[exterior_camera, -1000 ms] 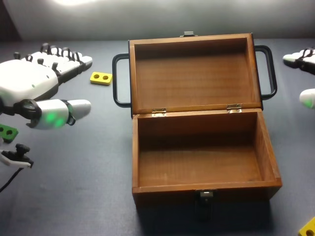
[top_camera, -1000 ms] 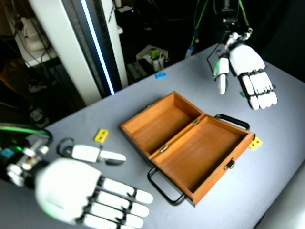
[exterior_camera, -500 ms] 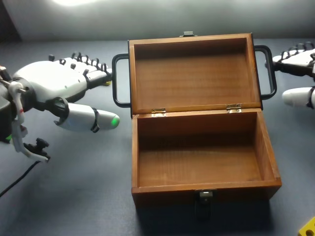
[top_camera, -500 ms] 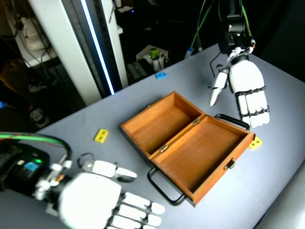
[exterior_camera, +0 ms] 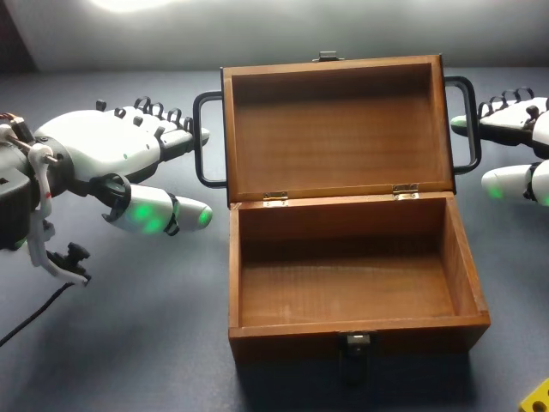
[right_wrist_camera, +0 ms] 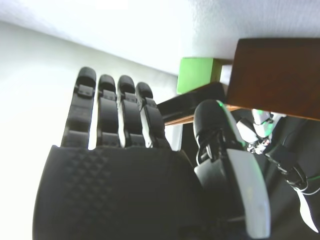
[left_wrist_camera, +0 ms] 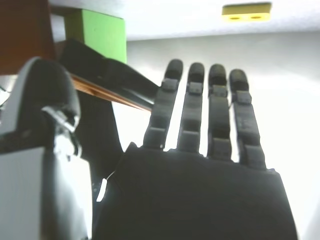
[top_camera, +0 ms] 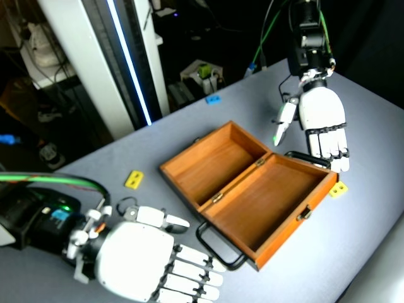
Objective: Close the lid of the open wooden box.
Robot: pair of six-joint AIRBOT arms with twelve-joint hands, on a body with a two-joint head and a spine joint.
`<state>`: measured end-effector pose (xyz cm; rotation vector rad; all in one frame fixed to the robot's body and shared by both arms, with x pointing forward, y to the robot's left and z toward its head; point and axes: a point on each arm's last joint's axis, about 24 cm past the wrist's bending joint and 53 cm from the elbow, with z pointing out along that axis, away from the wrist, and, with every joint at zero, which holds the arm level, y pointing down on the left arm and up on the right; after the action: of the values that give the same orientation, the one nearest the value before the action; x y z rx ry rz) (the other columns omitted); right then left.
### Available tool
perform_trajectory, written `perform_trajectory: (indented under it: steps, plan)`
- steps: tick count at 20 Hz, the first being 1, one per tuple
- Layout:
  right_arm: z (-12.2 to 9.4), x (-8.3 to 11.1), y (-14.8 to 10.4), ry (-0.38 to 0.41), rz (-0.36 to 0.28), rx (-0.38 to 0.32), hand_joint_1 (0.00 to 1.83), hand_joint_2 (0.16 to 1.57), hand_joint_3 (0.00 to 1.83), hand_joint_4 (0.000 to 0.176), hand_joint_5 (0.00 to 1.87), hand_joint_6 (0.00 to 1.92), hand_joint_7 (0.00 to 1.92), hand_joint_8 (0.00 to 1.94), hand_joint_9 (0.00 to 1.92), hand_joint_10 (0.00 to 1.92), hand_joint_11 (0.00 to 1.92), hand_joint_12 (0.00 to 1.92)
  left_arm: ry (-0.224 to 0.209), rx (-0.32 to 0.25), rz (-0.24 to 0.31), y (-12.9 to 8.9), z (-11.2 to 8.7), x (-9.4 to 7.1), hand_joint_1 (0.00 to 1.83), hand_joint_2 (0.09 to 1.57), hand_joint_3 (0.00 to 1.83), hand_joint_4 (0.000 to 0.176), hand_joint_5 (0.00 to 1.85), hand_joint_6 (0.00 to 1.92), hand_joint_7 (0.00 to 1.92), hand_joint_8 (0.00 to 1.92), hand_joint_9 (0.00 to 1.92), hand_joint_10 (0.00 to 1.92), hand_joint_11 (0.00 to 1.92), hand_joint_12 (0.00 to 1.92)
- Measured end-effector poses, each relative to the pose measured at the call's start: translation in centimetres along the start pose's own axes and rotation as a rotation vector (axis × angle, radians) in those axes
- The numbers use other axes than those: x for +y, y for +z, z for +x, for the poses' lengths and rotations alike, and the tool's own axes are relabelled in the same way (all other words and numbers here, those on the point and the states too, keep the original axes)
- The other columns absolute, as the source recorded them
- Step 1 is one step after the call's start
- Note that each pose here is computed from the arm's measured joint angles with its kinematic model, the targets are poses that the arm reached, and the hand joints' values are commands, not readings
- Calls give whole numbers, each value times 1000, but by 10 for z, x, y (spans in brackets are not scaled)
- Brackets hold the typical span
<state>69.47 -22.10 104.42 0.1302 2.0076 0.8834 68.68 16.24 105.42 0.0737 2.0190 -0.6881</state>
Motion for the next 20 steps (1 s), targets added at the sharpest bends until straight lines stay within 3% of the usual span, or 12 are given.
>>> perform_trajectory:
  steps: [3, 9, 10, 11, 12, 13, 14, 20]
  plan:
    - [0, 3, -2, 8, -6, -1, 0, 1427, 0, 0, 84, 1, 78, 0, 43, 0, 69, 10, 5, -7, 14, -6, -2, -6, 0, 1237, 14, 0, 0, 0, 0, 0, 0, 0, 0, 0]
    - [-8, 23, -8, 43, -74, -33, 20, 1413, 0, 0, 121, 7, 113, 7, 68, 6, 98, 19, 14, -72, 83, -18, -18, -27, 0, 1217, 0, 0, 0, 0, 0, 0, 0, 0, 0, 0]
    - [-7, 26, -8, 45, -83, -29, 22, 1422, 2, 0, 124, 8, 117, 8, 68, 6, 94, 17, 14, -76, 89, -18, -18, -29, 0, 1219, 1, 12, 0, 0, 0, 0, 0, 0, 0, 0]
    - [-5, 28, -8, 48, -88, -27, 25, 1426, 4, 0, 113, 2, 103, 1, 53, 0, 77, 10, 15, -76, 88, -20, -17, -28, 0, 1212, 0, 12, 0, 0, 0, 0, 0, 0, 0, 0]
    - [-4, 29, -8, 49, -92, -26, 25, 1425, 2, 0, 110, 1, 98, 0, 45, 0, 65, 4, 15, -77, 90, -23, -17, -29, 0, 1219, 1, 3, 0, 0, 0, 0, 0, 0, 0, 0]
    - [-4, 31, -9, 51, -96, -26, 21, 1417, 0, 0, 115, 3, 103, 2, 51, 3, 76, 9, 14, -78, 93, -25, -16, -30, 0, 1240, 10, 23, 0, 0, 0, 0, 0, 0, 0, 0]
    - [-3, 34, -10, 58, -102, -25, 23, 1415, 0, 0, 106, 0, 98, 0, 48, 2, 70, 6, 15, -82, 97, -29, -17, -30, 0, 1230, 5, 2, 0, 0, 0, 0, 0, 0, 0, 0]
    - [5, 63, -36, 63, -202, -12, 134, 1409, 0, 0, 106, 2, 110, 5, 52, 4, 71, 5, 6, -129, 142, -60, -19, -41, 0, 1254, 14, 0, 0, 0, 0, 0, 0, 0, 0, 0]
